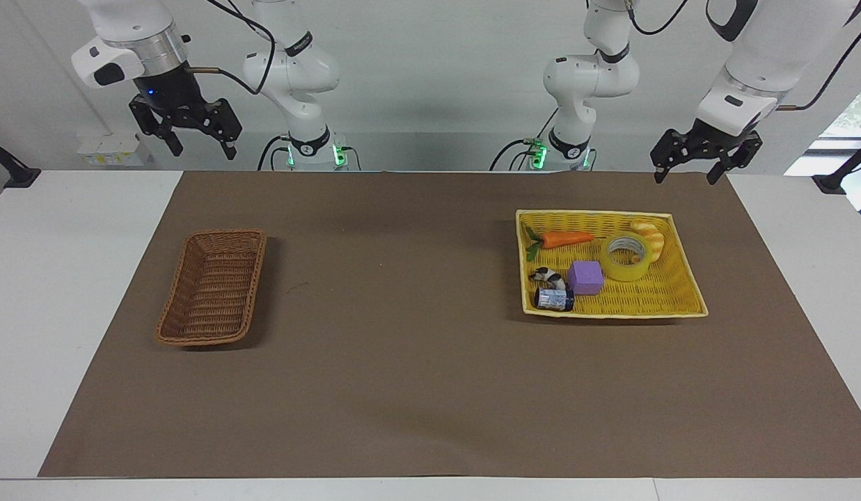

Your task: Move tape to another basket

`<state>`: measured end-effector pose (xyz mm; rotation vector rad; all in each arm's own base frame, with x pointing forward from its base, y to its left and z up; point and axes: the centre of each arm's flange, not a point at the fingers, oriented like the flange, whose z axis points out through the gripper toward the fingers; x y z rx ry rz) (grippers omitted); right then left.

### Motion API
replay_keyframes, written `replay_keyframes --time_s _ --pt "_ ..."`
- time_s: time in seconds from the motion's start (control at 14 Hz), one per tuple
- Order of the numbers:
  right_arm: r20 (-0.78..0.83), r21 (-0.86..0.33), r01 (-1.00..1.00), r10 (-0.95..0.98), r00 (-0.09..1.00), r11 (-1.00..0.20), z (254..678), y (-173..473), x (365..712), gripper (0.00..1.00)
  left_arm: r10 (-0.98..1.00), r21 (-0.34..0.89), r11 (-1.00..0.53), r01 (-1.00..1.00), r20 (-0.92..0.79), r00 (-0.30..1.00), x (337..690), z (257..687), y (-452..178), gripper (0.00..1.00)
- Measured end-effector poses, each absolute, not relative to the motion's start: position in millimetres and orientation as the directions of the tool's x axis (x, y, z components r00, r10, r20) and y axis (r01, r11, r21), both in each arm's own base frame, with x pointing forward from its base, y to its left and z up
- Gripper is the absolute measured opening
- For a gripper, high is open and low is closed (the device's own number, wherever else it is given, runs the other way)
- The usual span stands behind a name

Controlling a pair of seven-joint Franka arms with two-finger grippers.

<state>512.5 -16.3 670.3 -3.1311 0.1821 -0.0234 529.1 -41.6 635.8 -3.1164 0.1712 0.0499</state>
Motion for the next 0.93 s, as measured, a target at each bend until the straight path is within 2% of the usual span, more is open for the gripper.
replay_keyframes --time_s 0.93 --pt "0.015 -0.006 -0.116 -0.116 0.993 -0.993 670.5 -16.3 512.5 1.0 -0.121 -0.016 -0.992 -0.122 -0.05 0.991 528.8 628.9 -34.8 1.0"
